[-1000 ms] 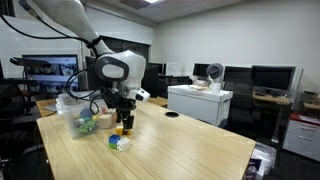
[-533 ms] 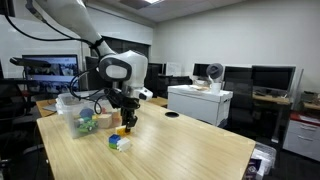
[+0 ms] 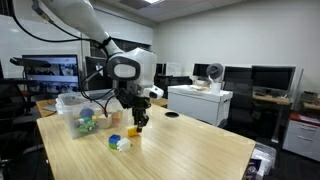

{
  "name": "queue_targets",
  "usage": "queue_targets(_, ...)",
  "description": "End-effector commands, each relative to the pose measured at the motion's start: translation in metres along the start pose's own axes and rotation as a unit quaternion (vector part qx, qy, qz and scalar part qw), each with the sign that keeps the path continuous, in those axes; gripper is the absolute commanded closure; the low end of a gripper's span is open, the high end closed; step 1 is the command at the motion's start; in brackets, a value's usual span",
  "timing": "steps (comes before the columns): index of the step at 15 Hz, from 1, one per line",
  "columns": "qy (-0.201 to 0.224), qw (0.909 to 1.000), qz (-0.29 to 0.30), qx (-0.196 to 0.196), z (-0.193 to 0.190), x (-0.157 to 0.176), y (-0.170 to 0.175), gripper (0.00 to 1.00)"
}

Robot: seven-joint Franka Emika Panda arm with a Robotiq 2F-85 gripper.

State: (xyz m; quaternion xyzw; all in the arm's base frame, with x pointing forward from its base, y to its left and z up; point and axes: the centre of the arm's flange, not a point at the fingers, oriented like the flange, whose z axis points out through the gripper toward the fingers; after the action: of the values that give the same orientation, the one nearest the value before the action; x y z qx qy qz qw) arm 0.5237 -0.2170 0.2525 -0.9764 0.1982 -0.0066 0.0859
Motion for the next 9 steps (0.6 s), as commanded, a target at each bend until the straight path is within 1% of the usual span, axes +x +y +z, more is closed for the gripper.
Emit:
queue_targets(1, 0.049, 0.9982, 0.004, 0.035, -0.049, 0.020, -0.004, 0.87)
queue_targets(2, 0.062, 0.9970, 0.007, 0.046, -0.061, 0.025, -0.008, 0.87)
queue_targets(3, 0.077, 0.9948, 0.007, 0.066, -0.079, 0.028, -0.017, 0.87)
queue_targets(5, 0.110, 0.9882, -0.007, 0.106, -0.110, 0.024, -0.038, 0.87)
queue_targets(7, 0.127, 0.9806, -0.035, 0.145, -0.134, 0.012, -0.062, 0.87)
queue_targets(8, 0.134, 0.9739, -0.060, 0.173, -0.151, 0.001, -0.083, 0.87)
queue_targets(9, 0.124, 0.9725, -0.075, 0.182, -0.148, -0.010, -0.090, 0.87)
